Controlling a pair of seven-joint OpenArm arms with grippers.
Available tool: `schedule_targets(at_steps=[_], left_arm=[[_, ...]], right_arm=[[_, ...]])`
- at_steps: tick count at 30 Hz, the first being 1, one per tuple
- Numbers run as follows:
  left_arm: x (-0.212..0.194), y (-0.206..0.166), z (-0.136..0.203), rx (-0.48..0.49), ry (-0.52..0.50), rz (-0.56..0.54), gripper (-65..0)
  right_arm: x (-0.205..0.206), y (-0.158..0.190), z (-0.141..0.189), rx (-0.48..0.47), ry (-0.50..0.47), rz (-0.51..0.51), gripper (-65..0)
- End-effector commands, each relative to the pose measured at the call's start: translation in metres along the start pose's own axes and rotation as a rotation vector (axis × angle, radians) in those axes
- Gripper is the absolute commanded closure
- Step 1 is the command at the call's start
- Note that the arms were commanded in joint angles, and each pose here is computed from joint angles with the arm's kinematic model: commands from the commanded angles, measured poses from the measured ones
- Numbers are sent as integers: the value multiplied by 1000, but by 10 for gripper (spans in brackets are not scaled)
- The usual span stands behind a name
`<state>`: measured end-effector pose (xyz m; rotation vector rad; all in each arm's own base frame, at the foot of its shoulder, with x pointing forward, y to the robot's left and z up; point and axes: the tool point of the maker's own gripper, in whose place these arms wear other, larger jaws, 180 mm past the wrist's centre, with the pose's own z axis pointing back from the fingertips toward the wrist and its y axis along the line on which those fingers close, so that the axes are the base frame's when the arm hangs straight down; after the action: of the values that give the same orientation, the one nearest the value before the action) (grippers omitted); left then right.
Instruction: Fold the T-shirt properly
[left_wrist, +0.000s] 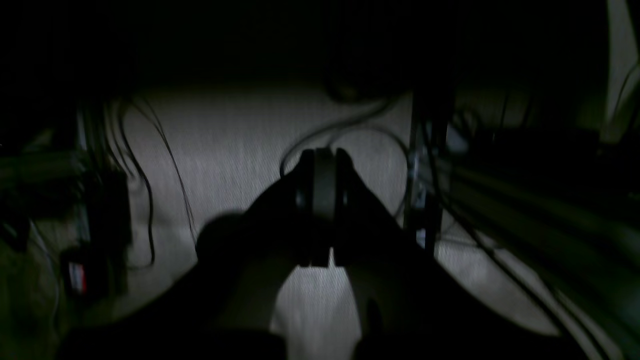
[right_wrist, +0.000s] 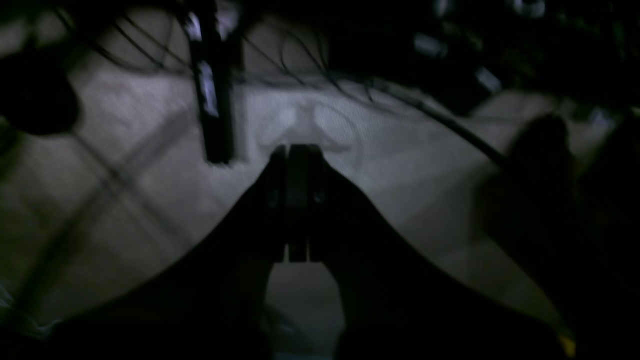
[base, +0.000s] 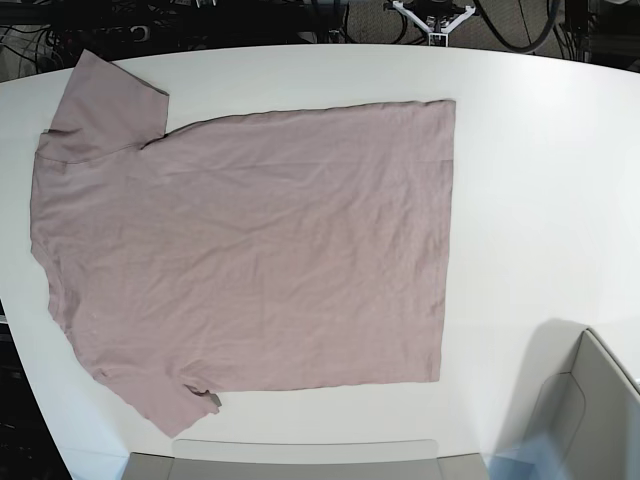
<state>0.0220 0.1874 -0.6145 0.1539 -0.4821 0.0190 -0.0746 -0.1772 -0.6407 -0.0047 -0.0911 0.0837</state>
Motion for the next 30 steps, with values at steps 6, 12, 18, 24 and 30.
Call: schedule_targets(at_steps=[6, 12, 18, 24, 30], left_arm=[[-8, 10, 19, 10, 21, -21, -2], [-18, 28, 59, 23, 26, -50, 0], [-34, 47, 111, 18, 26, -112, 0], [-46, 69, 146, 60, 81, -121, 0], [0, 110, 180, 161, 19, -134, 0]], right_arm=[[1, -23, 16, -18, -65, 83, -1], [-16, -11, 49, 38, -91, 197, -1], [-44, -20, 82, 48, -40, 226, -1], [-44, -43, 122, 74, -70, 147, -1], [-34, -39, 162, 144, -109, 115, -1]])
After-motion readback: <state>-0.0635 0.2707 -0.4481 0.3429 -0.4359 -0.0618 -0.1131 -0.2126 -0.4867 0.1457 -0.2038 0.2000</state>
